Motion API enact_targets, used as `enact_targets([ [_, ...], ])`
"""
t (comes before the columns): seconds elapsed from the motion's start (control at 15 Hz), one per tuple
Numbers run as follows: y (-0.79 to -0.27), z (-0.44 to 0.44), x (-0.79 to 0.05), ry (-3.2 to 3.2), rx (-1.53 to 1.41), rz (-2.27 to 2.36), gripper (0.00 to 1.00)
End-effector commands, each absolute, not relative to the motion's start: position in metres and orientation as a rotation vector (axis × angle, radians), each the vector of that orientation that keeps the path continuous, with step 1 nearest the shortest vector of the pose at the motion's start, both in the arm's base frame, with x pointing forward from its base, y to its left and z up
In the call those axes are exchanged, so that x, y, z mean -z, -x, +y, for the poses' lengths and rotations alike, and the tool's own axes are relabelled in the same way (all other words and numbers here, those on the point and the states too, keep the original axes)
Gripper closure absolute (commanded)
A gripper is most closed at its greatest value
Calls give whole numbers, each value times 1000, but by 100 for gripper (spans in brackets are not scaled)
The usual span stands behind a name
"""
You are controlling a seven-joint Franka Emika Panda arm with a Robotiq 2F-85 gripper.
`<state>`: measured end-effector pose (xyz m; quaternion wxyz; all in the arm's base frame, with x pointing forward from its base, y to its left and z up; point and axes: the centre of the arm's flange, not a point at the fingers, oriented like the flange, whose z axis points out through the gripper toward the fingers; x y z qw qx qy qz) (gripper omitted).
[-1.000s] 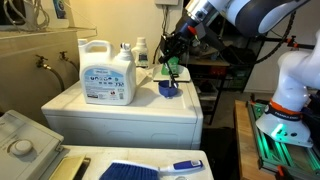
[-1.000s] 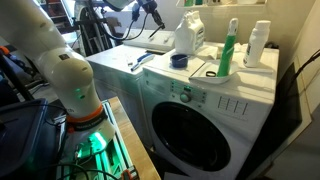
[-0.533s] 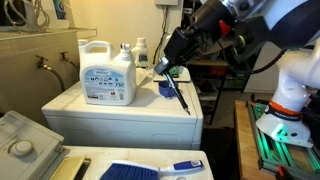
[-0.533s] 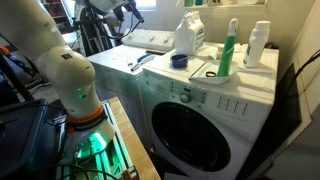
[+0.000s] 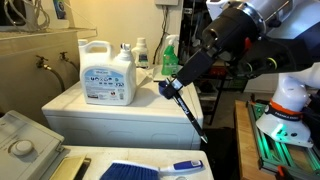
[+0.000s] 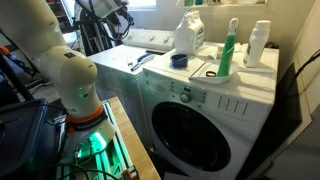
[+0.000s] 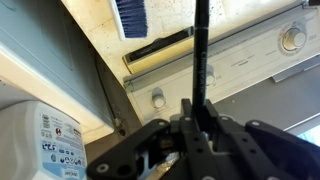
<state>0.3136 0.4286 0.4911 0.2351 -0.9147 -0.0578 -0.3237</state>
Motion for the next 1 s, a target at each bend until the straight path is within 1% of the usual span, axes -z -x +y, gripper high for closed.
enact_targets([
  [0.0,-307,442,-473,2508,844,-194,96],
  [0.4,-297,468,-433,2499,788,-166,96],
  [0.73,-317,481,-425,2474,833,-143,96],
  [0.93,-320,487,-405,2511,827,-191,96],
])
